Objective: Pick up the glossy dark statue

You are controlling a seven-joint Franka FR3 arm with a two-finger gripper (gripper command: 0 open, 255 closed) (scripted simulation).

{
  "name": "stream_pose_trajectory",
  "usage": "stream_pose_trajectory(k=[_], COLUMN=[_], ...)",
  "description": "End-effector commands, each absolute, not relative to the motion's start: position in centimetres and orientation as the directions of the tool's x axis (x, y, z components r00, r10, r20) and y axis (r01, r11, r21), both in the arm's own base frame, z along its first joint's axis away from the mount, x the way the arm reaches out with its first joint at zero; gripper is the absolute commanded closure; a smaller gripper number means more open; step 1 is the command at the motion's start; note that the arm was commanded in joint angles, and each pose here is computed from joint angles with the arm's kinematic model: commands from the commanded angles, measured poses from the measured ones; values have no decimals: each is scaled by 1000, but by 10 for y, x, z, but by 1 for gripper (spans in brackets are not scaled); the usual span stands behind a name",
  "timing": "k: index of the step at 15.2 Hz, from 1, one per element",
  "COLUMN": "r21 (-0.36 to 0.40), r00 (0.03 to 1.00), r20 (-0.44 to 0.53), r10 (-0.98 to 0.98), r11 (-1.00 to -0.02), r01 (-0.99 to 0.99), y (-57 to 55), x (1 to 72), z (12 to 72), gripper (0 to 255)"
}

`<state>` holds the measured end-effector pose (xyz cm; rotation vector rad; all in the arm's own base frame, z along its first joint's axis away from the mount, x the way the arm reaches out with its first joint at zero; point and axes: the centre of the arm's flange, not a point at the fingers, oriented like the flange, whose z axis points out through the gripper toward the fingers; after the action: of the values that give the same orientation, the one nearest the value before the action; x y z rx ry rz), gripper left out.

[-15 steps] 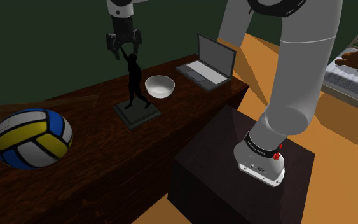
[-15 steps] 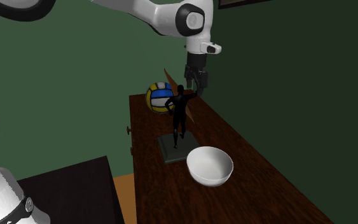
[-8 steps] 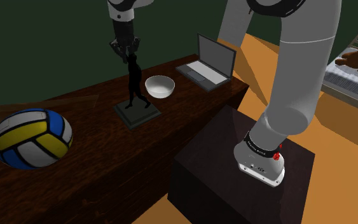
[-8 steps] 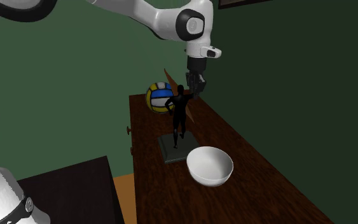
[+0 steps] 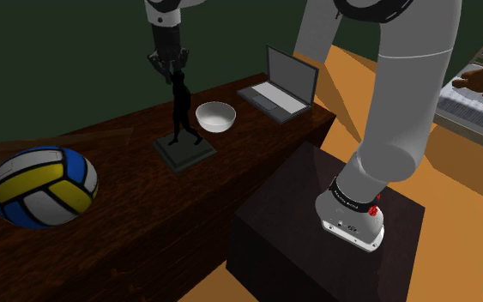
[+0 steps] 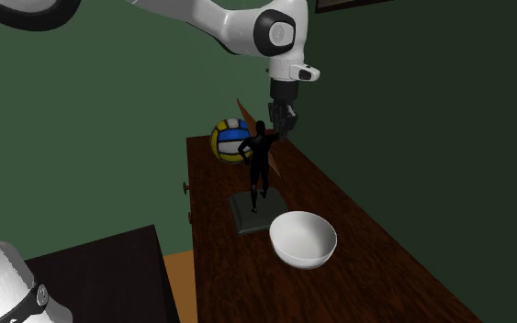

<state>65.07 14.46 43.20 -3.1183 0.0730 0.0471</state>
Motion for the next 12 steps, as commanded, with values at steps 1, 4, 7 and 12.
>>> stream_pose_trajectory(k=[1,4,7,12], r21=[-22,-22,-22,-22], r00=[998,998,998,998], r20=[-30,-30,-30,-30], r10=[-46,-46,-46,-46], r11=[-999,-999,-999,-999], r01=[-47,-47,-47,-47], y=[145,145,145,145], x=[651,651,651,651], z=[442,458,473,500], gripper=[255,255,255,255])
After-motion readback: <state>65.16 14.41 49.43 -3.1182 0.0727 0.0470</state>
